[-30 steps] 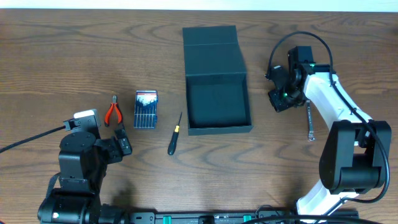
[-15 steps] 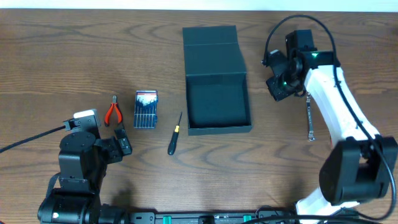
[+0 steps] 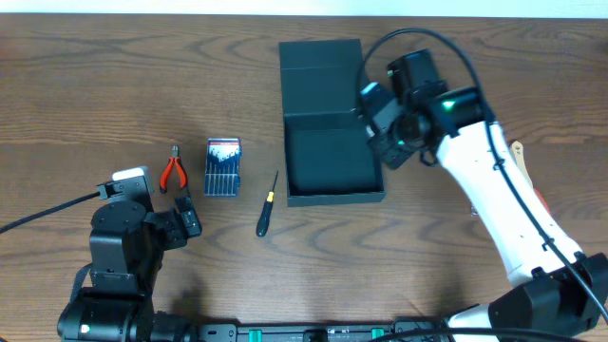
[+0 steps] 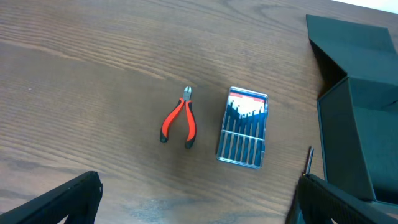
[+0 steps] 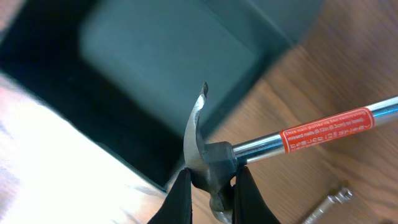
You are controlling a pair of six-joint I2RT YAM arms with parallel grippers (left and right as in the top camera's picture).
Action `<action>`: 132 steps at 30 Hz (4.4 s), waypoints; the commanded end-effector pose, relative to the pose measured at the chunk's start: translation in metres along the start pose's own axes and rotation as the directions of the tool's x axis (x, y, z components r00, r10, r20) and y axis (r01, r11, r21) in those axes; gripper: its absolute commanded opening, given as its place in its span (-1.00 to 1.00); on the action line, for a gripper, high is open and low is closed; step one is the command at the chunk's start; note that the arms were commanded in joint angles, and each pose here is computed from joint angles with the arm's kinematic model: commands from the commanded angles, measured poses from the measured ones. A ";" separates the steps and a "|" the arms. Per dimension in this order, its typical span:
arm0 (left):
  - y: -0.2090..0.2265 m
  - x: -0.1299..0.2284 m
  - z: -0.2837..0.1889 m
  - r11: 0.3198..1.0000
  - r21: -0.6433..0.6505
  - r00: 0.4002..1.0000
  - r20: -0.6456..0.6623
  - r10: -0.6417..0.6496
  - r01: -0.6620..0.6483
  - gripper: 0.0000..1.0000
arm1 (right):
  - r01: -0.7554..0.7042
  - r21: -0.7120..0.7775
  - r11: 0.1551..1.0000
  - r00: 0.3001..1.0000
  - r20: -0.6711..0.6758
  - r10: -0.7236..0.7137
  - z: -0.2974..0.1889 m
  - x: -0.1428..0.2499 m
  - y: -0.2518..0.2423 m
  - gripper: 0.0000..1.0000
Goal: Pack container
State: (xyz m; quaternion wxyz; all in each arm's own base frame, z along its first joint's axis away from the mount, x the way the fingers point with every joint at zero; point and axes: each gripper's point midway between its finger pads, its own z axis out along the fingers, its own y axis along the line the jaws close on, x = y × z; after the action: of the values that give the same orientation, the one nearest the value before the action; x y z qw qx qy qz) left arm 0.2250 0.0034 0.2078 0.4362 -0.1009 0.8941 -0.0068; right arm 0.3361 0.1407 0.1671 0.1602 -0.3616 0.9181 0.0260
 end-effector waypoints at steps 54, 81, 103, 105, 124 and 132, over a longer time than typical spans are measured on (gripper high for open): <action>-0.003 -0.009 -0.006 1.000 0.015 1.000 0.023 -0.019 0.019 0.97 | -0.394 0.062 0.917 0.918 -0.003 0.395 0.053 -0.041 0.105 -0.99; -0.003 -0.009 -0.006 1.000 0.014 1.000 0.023 -0.019 0.019 0.97 | -0.391 0.055 0.919 0.918 -0.041 0.394 0.072 -0.040 0.110 -0.97; -0.003 -0.009 -0.006 1.000 0.014 1.000 0.023 -0.019 0.019 0.97 | -0.418 0.070 0.906 0.907 -0.029 0.421 0.073 -0.041 0.096 -0.98; -0.003 -0.009 -0.006 1.000 0.014 1.000 0.023 -0.019 0.019 0.97 | -0.428 0.069 0.901 0.903 -0.021 0.430 0.073 -0.042 0.092 -0.97; -0.003 -0.009 -0.006 1.000 0.014 1.000 0.023 -0.019 0.019 0.97 | -0.460 0.076 0.885 0.881 0.166 0.444 0.064 -0.076 -0.001 -0.63; -0.003 -0.009 -0.006 1.000 0.015 1.000 0.023 -0.019 0.019 0.97 | -0.527 0.059 0.848 0.809 0.340 0.479 0.021 -0.116 -0.049 -0.98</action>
State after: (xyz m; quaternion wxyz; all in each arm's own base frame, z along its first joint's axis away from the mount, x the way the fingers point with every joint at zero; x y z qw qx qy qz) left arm 0.2250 0.0033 0.2078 0.4362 -0.1009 0.8942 -0.0070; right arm 0.4392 0.1924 0.1664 0.2917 -0.0902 0.9508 0.0534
